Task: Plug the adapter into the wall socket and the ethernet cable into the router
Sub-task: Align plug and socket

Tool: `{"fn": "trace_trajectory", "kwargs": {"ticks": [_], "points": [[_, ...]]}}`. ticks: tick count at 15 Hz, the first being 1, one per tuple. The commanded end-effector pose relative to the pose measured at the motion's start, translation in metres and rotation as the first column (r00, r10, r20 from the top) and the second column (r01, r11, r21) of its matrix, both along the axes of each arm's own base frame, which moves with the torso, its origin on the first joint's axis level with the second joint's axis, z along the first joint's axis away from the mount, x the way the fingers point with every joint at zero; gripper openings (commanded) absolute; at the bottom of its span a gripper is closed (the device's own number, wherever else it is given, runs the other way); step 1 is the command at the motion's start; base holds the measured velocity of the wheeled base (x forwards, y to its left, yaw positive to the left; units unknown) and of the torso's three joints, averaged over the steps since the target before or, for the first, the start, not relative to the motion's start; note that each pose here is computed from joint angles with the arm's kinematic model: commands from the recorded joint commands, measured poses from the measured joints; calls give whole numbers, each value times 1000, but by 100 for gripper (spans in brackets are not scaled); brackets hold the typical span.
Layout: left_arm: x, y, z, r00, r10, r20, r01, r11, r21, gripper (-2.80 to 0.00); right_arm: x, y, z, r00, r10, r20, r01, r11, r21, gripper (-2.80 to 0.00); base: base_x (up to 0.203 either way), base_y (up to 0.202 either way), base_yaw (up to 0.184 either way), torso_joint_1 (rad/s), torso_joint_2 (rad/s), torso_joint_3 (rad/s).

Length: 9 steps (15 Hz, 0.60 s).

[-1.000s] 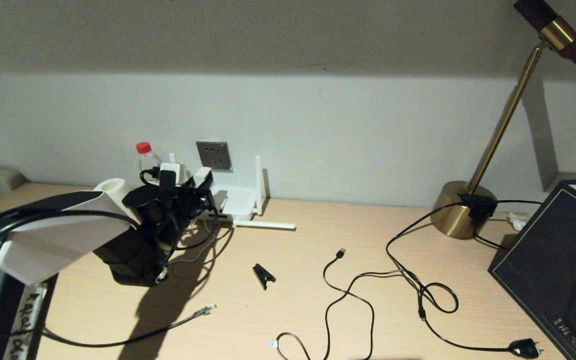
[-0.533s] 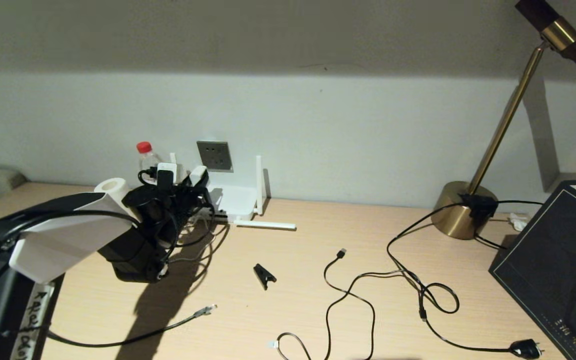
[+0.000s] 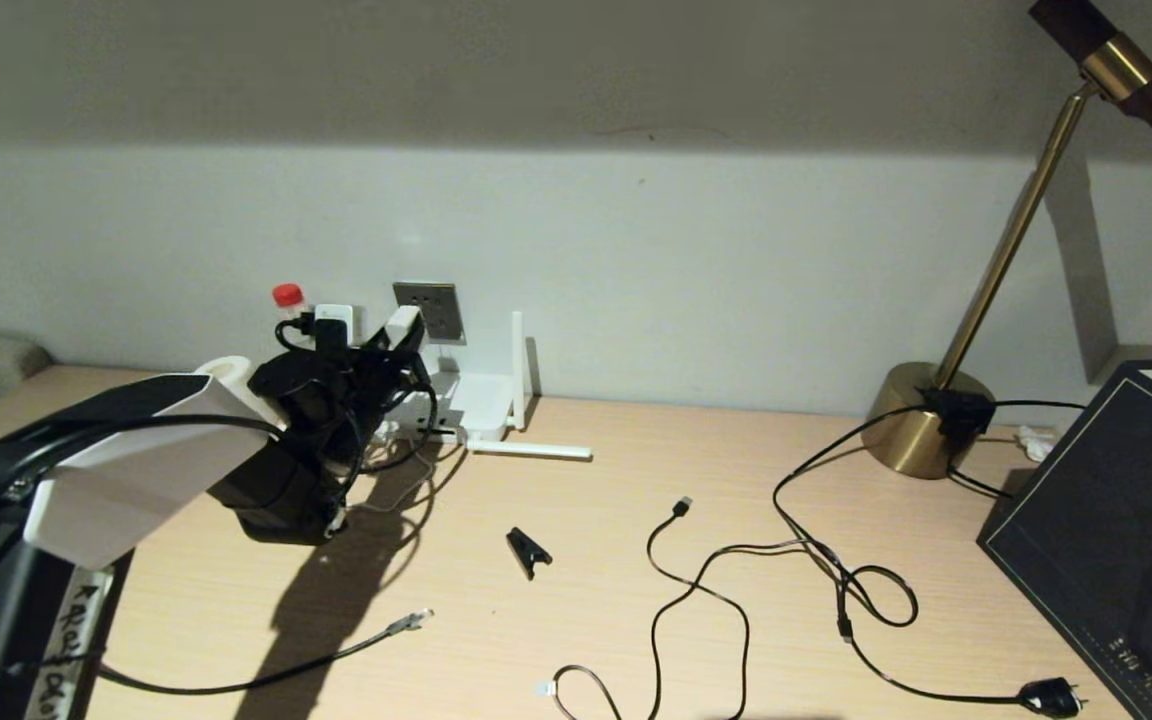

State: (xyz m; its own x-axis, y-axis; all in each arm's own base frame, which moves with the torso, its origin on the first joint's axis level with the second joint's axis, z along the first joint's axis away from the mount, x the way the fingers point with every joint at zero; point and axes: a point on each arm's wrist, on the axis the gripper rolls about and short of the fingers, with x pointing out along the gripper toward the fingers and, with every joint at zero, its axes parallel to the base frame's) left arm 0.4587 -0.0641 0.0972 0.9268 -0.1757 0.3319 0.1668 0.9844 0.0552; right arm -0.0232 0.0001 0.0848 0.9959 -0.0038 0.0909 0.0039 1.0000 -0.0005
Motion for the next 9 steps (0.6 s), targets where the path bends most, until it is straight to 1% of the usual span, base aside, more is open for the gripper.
{"fn": "trace_trajectory", "kwargs": {"ticks": [1,4,9], "points": [[2,0,0,1000,-1,5,1,1000,-1,-280,3,0,-10,999,1,-36,-1,1000,-1,-280,0,0,0,0,0,0],[8,-1,-5,1000,0,14,0,1000,-2,-280,3,0,-10,999,1,-36,-1,1000,0,-280,0,0,0,0,0,0],[8,0,-7,1000,2,8,-2,1000,-1,-280,3,0,-10,999,1,-36,-1,1000,1,-280,0,0,0,0,0,0]]}}
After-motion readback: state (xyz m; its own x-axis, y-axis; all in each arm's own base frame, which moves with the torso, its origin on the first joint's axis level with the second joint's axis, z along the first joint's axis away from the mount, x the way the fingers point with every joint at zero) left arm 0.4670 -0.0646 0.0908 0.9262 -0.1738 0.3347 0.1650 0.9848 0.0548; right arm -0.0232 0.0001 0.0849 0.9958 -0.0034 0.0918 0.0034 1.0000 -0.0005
